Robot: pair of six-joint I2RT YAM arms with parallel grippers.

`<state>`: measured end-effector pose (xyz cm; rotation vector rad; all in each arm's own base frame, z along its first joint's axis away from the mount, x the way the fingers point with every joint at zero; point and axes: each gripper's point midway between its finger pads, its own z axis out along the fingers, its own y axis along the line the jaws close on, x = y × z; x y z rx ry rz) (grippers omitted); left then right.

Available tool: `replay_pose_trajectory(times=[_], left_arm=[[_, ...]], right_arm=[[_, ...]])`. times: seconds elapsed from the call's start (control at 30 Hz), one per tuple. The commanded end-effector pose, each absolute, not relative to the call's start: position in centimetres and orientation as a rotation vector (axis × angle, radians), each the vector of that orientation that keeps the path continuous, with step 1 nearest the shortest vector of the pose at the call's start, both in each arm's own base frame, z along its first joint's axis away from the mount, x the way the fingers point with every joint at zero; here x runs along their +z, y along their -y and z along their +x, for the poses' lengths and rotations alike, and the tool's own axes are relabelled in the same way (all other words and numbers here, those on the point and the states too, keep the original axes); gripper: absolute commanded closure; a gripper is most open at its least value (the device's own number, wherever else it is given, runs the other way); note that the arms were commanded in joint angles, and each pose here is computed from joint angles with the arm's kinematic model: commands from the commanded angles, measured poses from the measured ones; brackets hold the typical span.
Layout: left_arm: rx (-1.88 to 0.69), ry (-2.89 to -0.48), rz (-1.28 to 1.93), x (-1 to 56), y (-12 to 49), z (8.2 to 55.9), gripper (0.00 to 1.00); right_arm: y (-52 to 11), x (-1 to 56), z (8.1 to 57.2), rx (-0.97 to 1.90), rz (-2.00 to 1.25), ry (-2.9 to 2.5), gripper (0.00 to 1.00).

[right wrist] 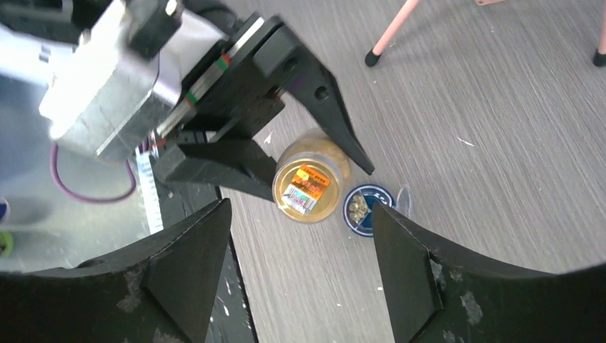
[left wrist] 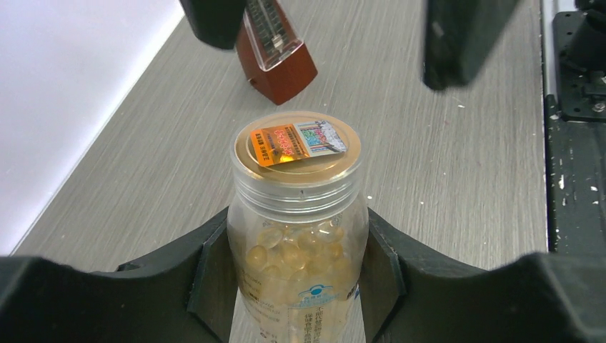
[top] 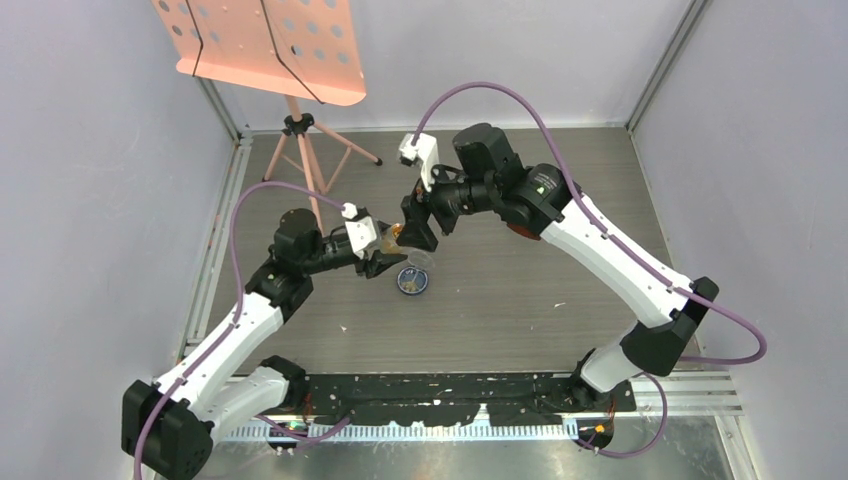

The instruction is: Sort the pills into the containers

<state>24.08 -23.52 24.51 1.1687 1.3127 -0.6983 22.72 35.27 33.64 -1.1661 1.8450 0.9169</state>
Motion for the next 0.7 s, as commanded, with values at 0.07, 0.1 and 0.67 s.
replay_pose_trajectory(times=[0.07, 0.1, 0.67], left_arm=[[-0.757, -1.199, 1.193, 28.3, 24.3, 22.8, 0.98], [-0.764, -1.200, 1.193, 28.3, 24.4, 22.8, 0.98], [-0.755, -1.194, 1.188, 28.9, 24.4, 23.1, 0.98]], right_arm=[[-35.4, 33.9, 21.3, 0.833, -1.391, -1.699, 0.20], [-35.6, 33.7, 21.3, 0.826, -1.400, -1.697, 0.20], [-36.8, 32.9, 23.4, 0.749, -1.256, -1.811, 0.77]])
